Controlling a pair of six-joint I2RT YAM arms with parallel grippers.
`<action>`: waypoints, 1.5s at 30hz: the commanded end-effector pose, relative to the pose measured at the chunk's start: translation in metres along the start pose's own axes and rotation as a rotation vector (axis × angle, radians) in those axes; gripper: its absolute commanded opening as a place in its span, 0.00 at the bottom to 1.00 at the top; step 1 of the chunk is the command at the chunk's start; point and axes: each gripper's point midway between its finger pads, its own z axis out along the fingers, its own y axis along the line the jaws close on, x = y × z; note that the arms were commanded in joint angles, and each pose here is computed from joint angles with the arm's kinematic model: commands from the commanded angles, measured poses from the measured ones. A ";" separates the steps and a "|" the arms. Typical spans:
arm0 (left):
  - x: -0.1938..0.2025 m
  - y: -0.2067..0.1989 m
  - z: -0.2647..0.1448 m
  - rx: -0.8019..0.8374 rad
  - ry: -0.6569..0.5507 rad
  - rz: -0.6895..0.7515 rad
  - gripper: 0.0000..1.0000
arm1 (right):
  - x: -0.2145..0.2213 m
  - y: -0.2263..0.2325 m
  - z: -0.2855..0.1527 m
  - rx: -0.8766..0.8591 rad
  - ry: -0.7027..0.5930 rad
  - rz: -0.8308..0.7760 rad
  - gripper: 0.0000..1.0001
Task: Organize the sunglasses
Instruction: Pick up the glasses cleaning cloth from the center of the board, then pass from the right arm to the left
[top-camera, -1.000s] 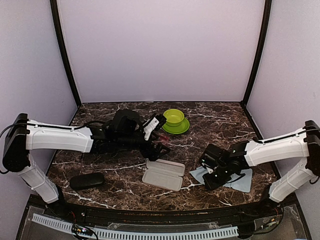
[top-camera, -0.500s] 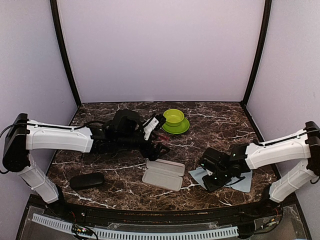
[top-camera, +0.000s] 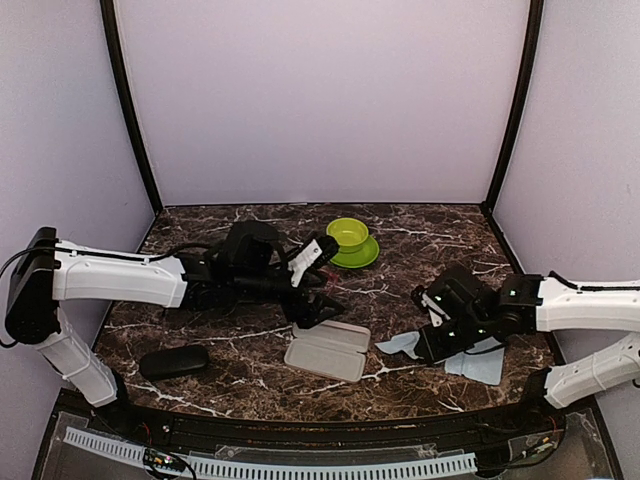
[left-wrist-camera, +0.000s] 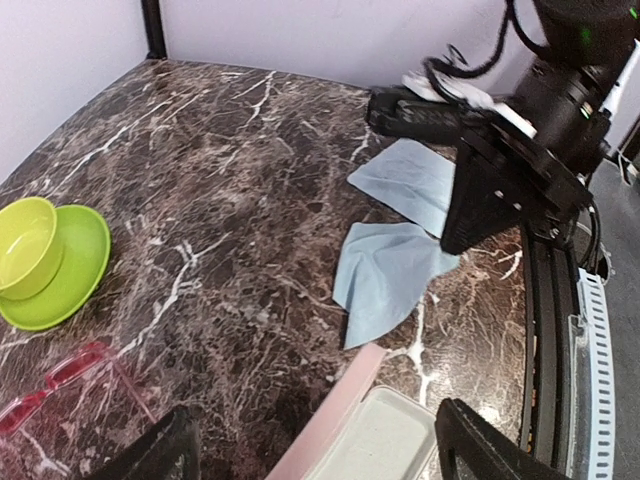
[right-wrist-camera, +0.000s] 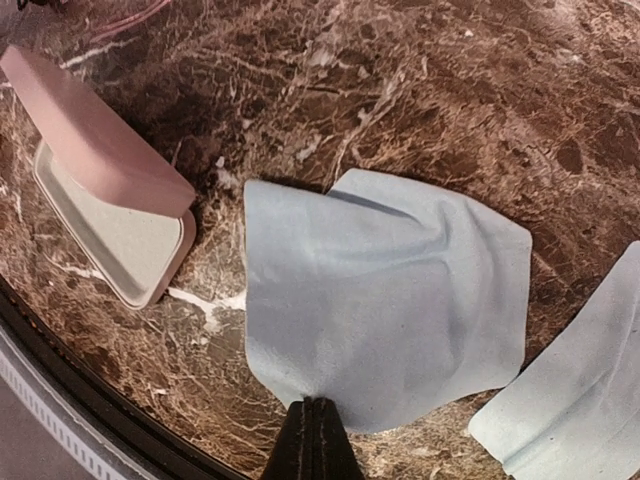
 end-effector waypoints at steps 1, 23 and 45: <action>-0.007 -0.035 0.007 0.150 -0.027 0.141 0.83 | -0.022 0.003 -0.022 -0.069 -0.049 0.043 0.00; 0.002 -0.073 0.104 0.255 0.094 0.299 0.79 | -0.053 -0.016 -0.056 -0.152 -0.113 0.137 0.00; -0.002 -0.085 0.153 0.051 0.032 0.188 0.72 | -0.053 -0.017 -0.052 -0.177 -0.104 0.153 0.00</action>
